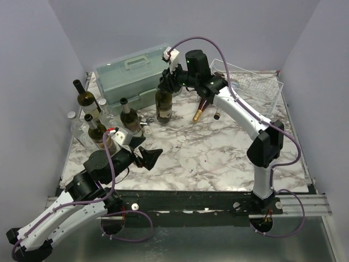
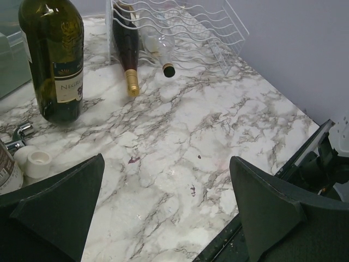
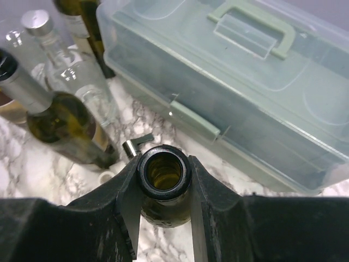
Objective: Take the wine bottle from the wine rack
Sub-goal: Place the wine bottle at the center of the board.
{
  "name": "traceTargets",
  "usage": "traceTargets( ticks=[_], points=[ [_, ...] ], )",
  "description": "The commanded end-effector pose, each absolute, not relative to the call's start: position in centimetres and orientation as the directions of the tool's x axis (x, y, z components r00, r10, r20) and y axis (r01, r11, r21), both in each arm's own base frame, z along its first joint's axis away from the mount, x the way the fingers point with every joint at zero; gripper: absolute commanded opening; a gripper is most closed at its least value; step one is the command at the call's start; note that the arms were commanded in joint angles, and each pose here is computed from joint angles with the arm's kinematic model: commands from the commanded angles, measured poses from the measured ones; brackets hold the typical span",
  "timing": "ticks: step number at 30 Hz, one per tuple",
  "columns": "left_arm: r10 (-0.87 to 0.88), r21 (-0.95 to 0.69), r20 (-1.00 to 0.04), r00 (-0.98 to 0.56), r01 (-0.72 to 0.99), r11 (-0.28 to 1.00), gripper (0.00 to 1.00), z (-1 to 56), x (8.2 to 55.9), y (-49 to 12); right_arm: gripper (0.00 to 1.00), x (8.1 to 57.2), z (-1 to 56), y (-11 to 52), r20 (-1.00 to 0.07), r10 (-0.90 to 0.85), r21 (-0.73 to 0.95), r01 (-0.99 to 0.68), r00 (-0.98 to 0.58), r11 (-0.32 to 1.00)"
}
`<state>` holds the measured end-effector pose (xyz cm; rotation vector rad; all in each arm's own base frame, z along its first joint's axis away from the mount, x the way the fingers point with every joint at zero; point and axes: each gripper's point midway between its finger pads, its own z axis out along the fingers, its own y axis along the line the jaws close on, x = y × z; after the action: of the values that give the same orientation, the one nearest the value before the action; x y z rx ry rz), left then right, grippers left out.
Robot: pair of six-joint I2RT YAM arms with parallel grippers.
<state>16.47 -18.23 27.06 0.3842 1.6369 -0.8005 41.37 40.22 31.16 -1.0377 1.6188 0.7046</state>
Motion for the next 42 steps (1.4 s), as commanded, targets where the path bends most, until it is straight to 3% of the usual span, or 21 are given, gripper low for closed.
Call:
traceTargets(
  ticks=[1,14,20,29,35,42],
  points=[
    [-0.201,-0.29,-0.956,-0.212,0.619,0.729,0.99,28.1,16.5,-17.2,0.0,43.2,36.0,41.7,-0.98,-0.197,-0.131,-0.85,0.034,0.51],
    [-0.208,-0.295,-0.955,-0.211,0.612,0.734,0.99,28.0,16.4,-16.7,0.0,45.9,34.5,43.2,-0.978,-0.202,-0.151,-0.82,0.044,0.553],
    [-0.207,-0.297,-0.954,-0.215,0.613,0.732,0.99,27.9,16.4,-16.9,0.06,45.9,33.1,43.5,-0.976,-0.215,-0.142,-0.83,0.027,0.539],
    [-0.204,-0.303,-0.952,-0.228,0.618,0.725,0.99,27.5,16.5,-17.3,0.37,45.4,31.2,43.9,-0.974,-0.228,-0.115,-0.851,-0.006,0.512],
    [-0.212,-0.315,-0.948,-0.236,0.624,0.714,0.99,27.4,16.4,-17.6,0.75,45.3,31.3,43.8,-0.975,-0.224,-0.105,-0.852,-0.015,0.514],
    [-0.227,-0.339,-0.94,-0.254,0.634,0.695,0.99,27.1,16.3,-18.2,0.92,44.5,33.2,43.1,-0.98,-0.2,-0.093,-0.847,-0.016,0.524]
  ],
)
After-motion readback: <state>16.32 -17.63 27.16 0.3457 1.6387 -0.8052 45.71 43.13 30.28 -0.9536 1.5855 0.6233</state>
